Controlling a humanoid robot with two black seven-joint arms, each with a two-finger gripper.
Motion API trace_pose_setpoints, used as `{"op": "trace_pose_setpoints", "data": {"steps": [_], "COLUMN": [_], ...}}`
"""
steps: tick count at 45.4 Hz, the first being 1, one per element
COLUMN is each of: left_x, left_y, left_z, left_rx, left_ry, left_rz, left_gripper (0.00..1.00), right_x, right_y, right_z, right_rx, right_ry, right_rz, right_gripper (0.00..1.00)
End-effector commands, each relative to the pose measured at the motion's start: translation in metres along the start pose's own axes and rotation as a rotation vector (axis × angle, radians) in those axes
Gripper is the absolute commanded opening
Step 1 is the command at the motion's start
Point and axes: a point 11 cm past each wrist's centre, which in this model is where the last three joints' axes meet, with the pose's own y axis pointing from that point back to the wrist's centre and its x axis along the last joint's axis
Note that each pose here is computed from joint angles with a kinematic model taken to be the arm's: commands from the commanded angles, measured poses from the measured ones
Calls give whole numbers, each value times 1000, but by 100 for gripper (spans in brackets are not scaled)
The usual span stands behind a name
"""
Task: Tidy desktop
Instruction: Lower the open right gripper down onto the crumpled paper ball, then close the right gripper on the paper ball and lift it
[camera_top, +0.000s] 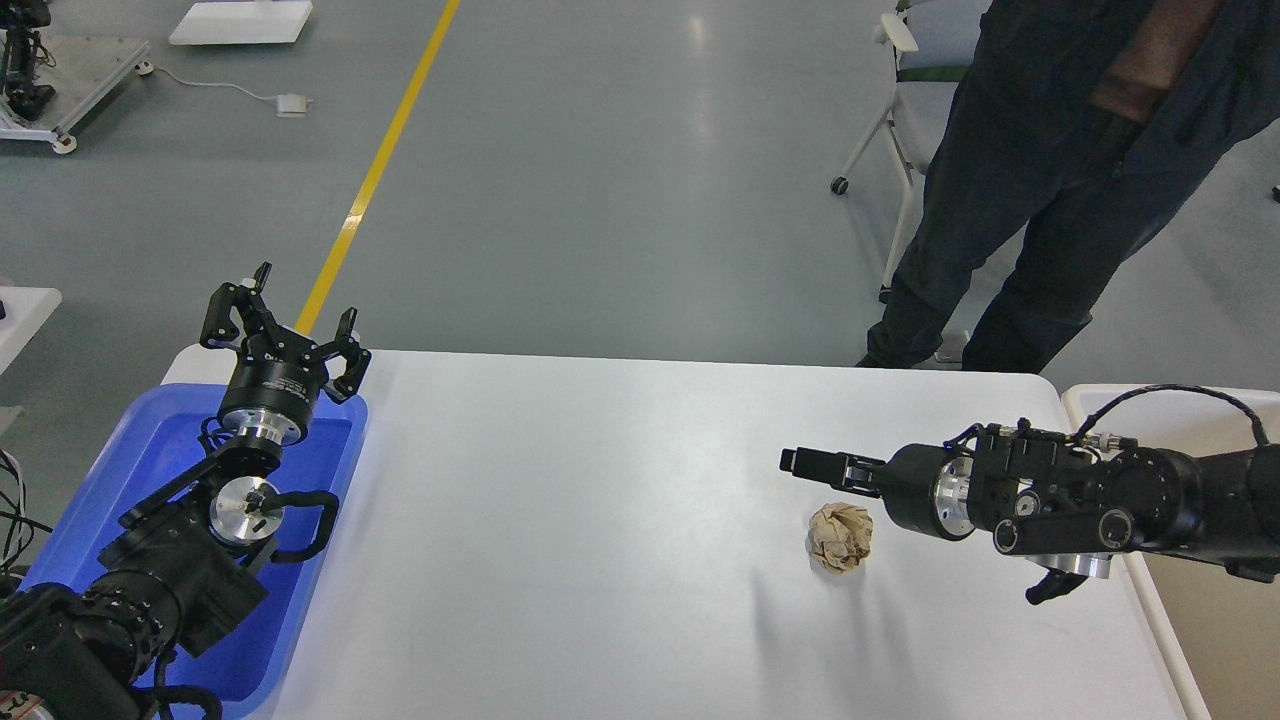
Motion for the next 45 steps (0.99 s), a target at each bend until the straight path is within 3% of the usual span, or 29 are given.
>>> {"op": "trace_pose_setpoints", "data": {"steps": [1,19,45], "left_x": [1,0,1], "left_y": [1,0,1], "left_z": [0,0,0], "left_rx": [0,1,0], "left_ry": [-1,0,-1], "left_rz": [2,1,2], "left_gripper": [100,100,100], "right_x": [-14,-43,-44], "right_y": [-1,-23,-21], "right_z": [5,46,68], "right_rx": [-6,-60,-93], "right_ry": [99,196,266], "right_rz": [-10,72,92], "right_gripper": [100,100,100]}}
